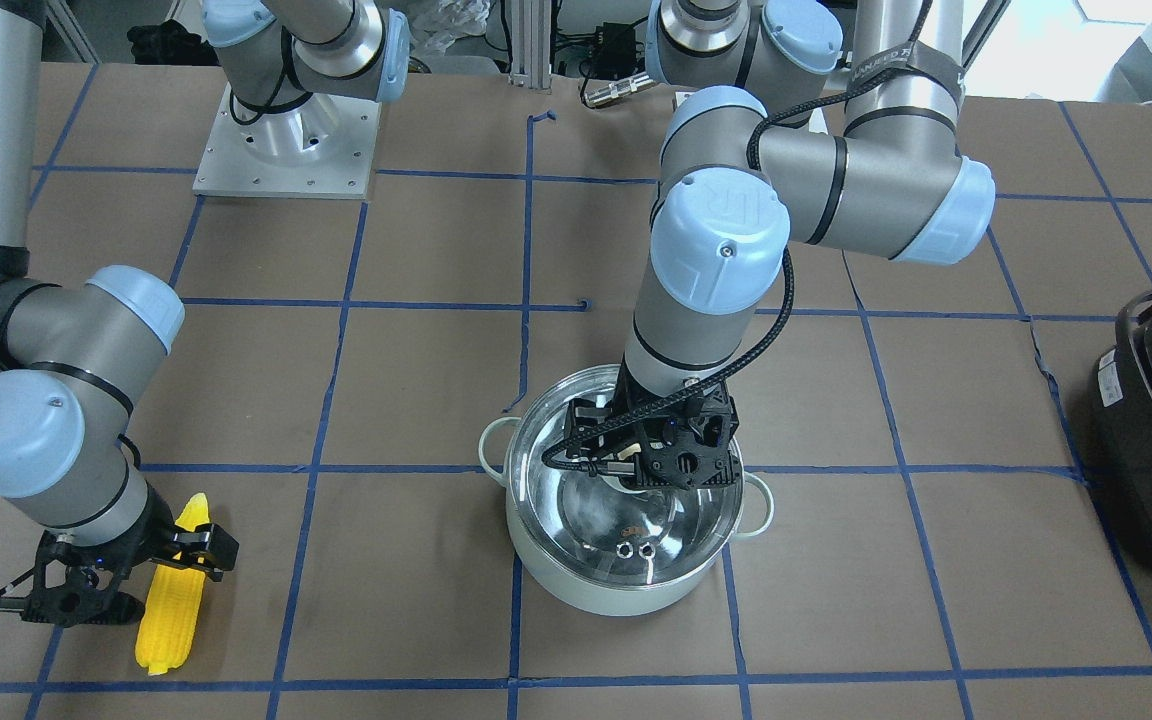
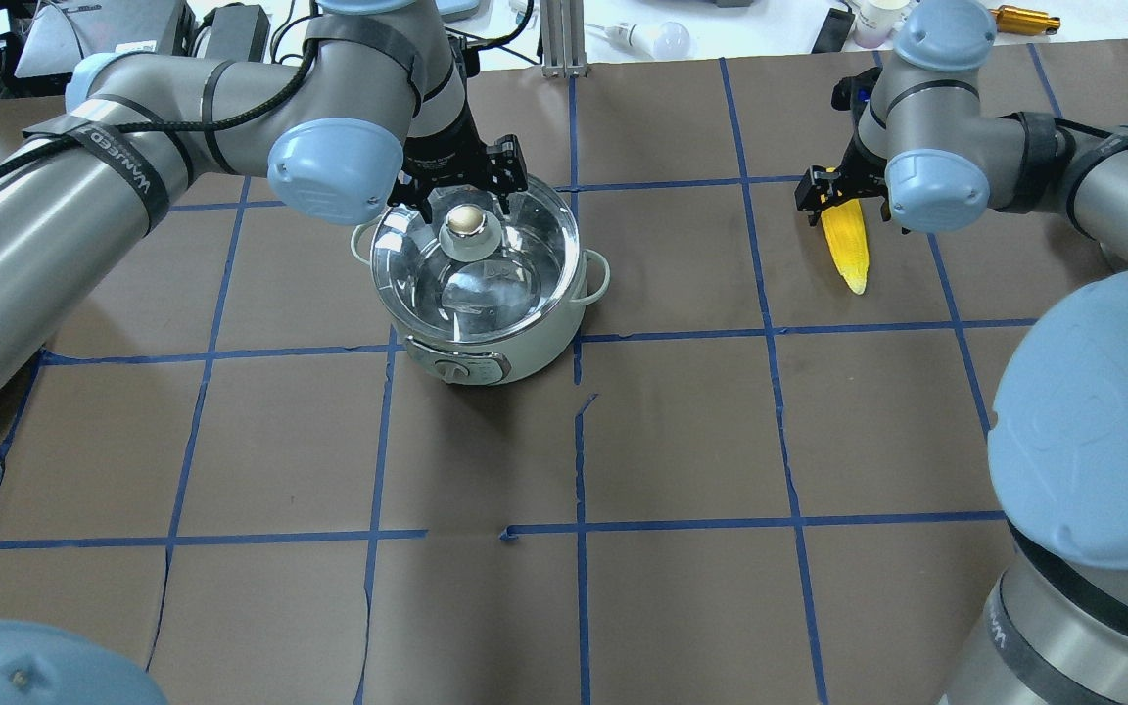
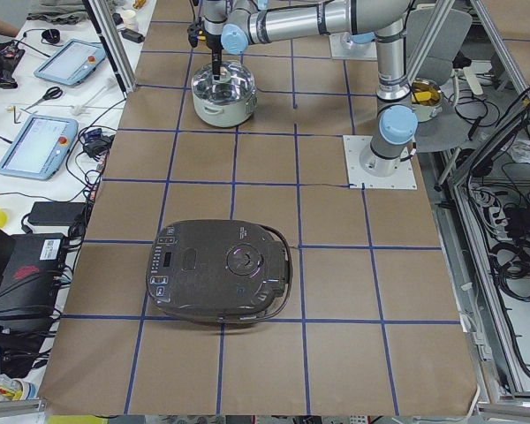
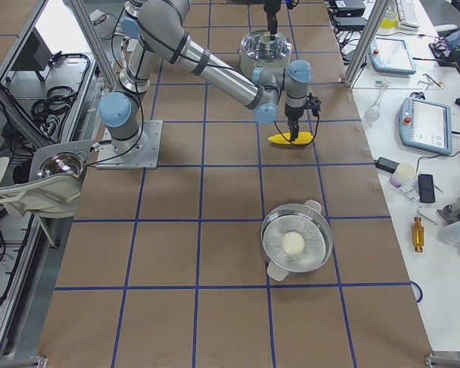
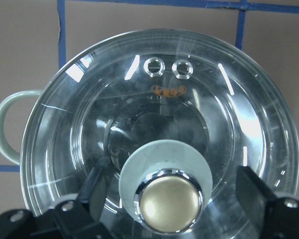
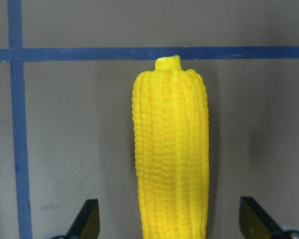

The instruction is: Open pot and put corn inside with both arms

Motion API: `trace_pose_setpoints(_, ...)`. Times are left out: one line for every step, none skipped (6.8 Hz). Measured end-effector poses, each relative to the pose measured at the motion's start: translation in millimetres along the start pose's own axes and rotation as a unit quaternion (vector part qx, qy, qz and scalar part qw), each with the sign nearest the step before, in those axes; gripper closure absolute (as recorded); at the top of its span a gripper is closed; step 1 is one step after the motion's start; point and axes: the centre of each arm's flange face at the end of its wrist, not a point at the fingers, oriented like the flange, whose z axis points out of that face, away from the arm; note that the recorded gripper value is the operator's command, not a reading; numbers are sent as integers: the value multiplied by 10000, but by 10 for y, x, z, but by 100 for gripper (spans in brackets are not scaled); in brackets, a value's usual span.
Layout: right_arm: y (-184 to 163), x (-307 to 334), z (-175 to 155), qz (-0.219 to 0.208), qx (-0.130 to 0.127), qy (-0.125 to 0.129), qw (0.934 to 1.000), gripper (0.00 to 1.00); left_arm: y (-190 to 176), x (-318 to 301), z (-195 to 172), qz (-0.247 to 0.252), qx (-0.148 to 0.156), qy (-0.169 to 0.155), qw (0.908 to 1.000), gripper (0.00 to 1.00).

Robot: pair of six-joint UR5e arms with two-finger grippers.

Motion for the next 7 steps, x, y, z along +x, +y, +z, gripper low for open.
trace_pose_setpoints(-8, -5, 131, -30, -38, -8, 10000, 0, 5, 2, 32, -3, -35, -9, 10000, 45)
trace_pose_setpoints(-17, -7, 219, -39, -34, -5, 10000, 43, 13, 3, 50, -10, -56, -9, 10000, 52)
trace_pose_setpoints(-26, -8, 270, -42, -16, 0, 10000, 94, 19, 3, 52, -13, -64, -7, 10000, 59)
trace_pose_setpoints(-30, -8, 288, -43, -4, 2, 10000, 100, 24, 5, 28, -20, -64, 47, 10000, 62)
trace_pose_setpoints(-34, -8, 285, -41, 3, 0, 10000, 100, 33, 3, -44, -27, -59, 136, 9999, 62)
trace_pose_setpoints(-48, -6, 254, -21, 28, -5, 10000, 100, 54, -4, -187, -28, -55, 183, 9998, 62)
trace_pose_setpoints(-71, 0, 156, 17, 104, -2, 9999, 100, 47, -63, -391, -72, -58, 194, 9998, 63)
